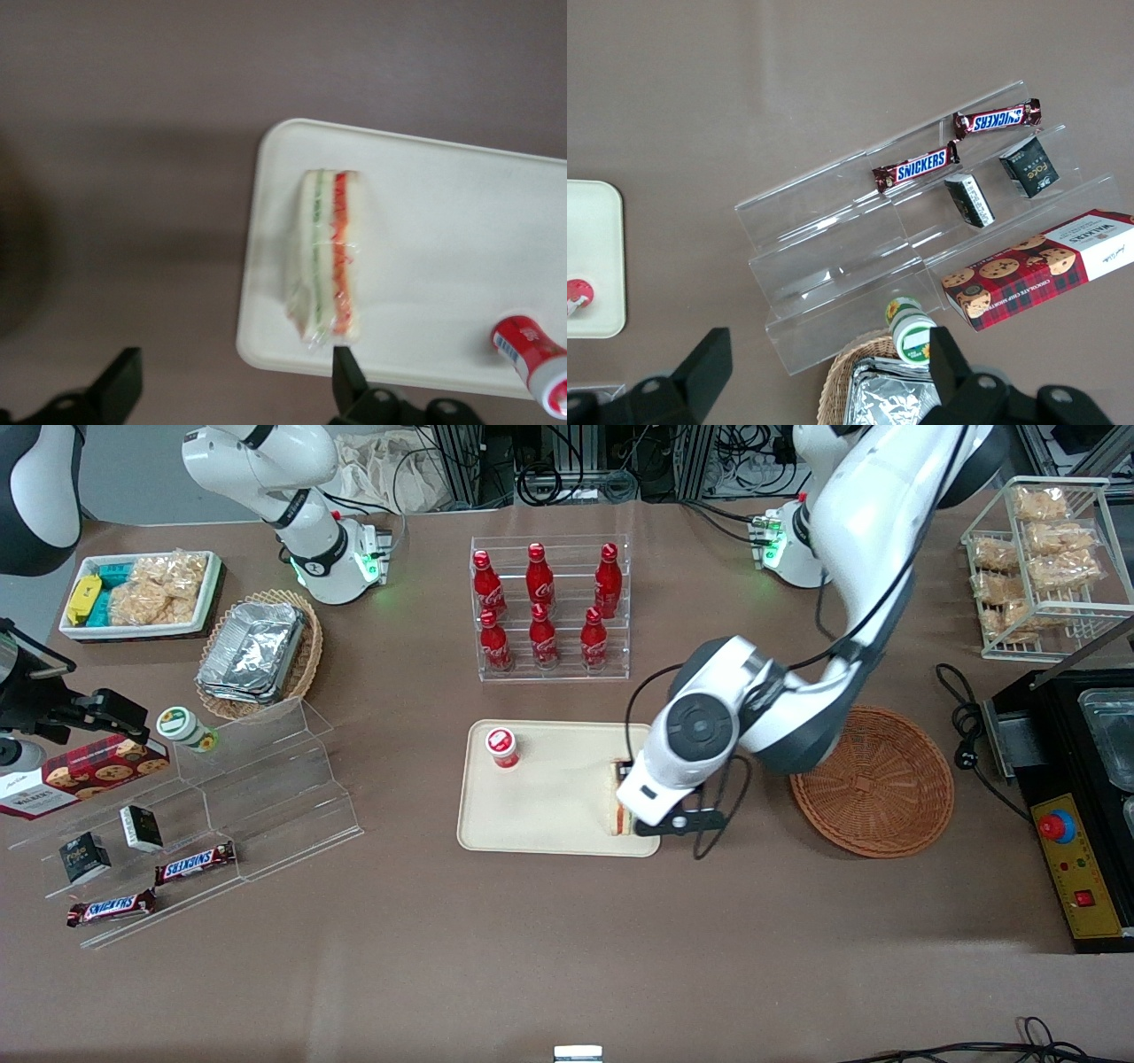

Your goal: Place sandwich from basket to tray

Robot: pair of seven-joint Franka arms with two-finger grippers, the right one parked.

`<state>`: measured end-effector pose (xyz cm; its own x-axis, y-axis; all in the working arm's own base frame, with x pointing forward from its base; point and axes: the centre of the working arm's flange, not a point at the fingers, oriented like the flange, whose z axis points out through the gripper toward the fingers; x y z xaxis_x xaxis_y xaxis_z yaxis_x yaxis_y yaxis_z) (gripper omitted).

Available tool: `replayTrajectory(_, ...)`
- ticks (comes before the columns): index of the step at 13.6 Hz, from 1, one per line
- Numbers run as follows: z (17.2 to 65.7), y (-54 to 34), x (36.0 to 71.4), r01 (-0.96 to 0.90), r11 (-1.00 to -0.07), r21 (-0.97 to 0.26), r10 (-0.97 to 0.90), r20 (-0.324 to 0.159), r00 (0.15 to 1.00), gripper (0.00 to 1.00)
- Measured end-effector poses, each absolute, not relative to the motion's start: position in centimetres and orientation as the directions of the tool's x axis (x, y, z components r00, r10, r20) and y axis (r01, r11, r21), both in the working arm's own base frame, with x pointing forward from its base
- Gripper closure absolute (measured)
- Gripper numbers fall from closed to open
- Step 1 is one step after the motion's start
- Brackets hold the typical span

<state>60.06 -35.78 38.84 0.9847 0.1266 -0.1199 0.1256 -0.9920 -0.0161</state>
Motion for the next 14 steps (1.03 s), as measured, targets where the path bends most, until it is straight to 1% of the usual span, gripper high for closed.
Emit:
replayTrajectory(2,44.0,-30.8,60.9,0.182,-0.982,-0.046,0.186,-0.093,0.978,0.00)
replayTrajectory(4,47.0,-26.8,60.9,0.191,-0.979,-0.064,0.196,-0.076,0.978,0.00)
replayTrajectory(6,48.1,-22.5,60.8,0.179,-0.981,-0.080,0.185,-0.076,0.980,0.00)
replayTrajectory(9,49.5,-14.8,59.3,0.097,-0.994,-0.060,0.103,-0.106,0.989,0.00)
replayTrajectory(12,51.2,-7.3,56.5,0.013,-0.999,-0.052,0.018,-0.104,0.994,0.00)
replayTrajectory(14,52.1,-5.8,56.1,-0.010,-0.999,-0.048,-0.006,-0.087,0.996,0.00)
